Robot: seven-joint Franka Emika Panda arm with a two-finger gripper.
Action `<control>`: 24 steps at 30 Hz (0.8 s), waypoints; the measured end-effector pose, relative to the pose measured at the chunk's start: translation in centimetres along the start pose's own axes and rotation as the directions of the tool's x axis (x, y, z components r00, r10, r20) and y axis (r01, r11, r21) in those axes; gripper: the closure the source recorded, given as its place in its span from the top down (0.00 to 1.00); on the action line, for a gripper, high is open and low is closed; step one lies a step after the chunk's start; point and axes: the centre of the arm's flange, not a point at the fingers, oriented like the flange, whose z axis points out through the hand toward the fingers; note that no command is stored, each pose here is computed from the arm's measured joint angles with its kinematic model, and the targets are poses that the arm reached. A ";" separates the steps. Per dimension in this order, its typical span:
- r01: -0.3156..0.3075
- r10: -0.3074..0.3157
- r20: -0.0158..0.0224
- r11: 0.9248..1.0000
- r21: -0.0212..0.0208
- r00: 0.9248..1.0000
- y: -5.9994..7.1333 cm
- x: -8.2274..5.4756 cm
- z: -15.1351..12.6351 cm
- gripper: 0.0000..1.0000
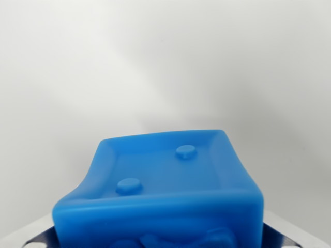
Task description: Stack cube
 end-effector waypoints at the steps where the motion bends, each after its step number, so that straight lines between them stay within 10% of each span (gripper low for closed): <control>1: 0.000 0.000 0.000 1.000 0.000 1.000 0.0 0.0 -0.2 0.00; 24: 0.000 0.000 -0.003 1.000 -0.001 1.000 0.0 0.0 -6.5 0.00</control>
